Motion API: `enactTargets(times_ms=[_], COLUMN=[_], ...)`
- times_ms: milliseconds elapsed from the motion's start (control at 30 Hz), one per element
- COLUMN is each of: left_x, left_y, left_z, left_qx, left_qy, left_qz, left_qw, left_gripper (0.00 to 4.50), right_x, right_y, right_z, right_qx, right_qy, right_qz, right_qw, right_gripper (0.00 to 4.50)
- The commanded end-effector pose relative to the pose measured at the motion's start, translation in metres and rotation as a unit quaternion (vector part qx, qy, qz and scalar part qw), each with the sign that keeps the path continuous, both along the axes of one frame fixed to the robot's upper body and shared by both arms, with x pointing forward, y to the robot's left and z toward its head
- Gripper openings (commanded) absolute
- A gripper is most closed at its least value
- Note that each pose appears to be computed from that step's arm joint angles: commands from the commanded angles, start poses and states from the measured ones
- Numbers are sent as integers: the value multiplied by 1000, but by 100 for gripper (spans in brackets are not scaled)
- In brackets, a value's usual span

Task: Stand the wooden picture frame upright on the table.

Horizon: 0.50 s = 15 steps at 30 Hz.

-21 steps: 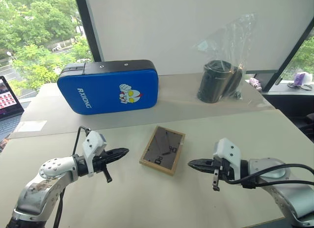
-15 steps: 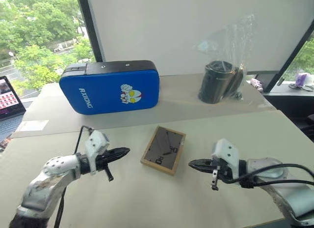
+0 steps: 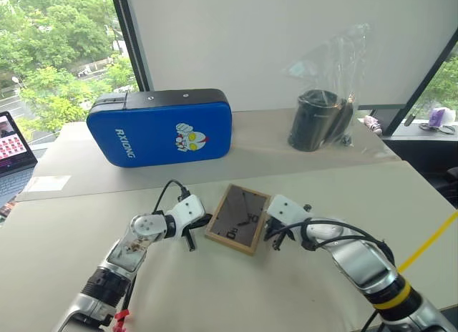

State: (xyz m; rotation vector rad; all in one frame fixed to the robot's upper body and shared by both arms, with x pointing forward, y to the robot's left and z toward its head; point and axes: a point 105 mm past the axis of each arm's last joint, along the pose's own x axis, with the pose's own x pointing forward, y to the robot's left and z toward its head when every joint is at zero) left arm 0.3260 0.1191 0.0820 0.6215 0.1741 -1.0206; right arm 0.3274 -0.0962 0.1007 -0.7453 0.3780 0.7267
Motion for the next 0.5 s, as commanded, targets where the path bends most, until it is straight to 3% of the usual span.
enactTargets(times_ms=[33, 300, 500], left_x=[-37, -84, -95], left_y=[15, 44, 47], left_z=[-21, -27, -25], left_qx=[46, 61, 60], left_qy=[48, 90, 101], left_qz=[-32, 23, 52], left_qw=[997, 994, 992], left_gripper=[2, 2, 2], right_x=[-6, -43, -41], right_y=[29, 57, 48], right_z=[7, 5, 4], right_qx=[4, 23, 21], right_qy=[-7, 40, 45], right_qz=[50, 132, 114], right_qw=[999, 990, 992], right_gripper=[0, 0, 0])
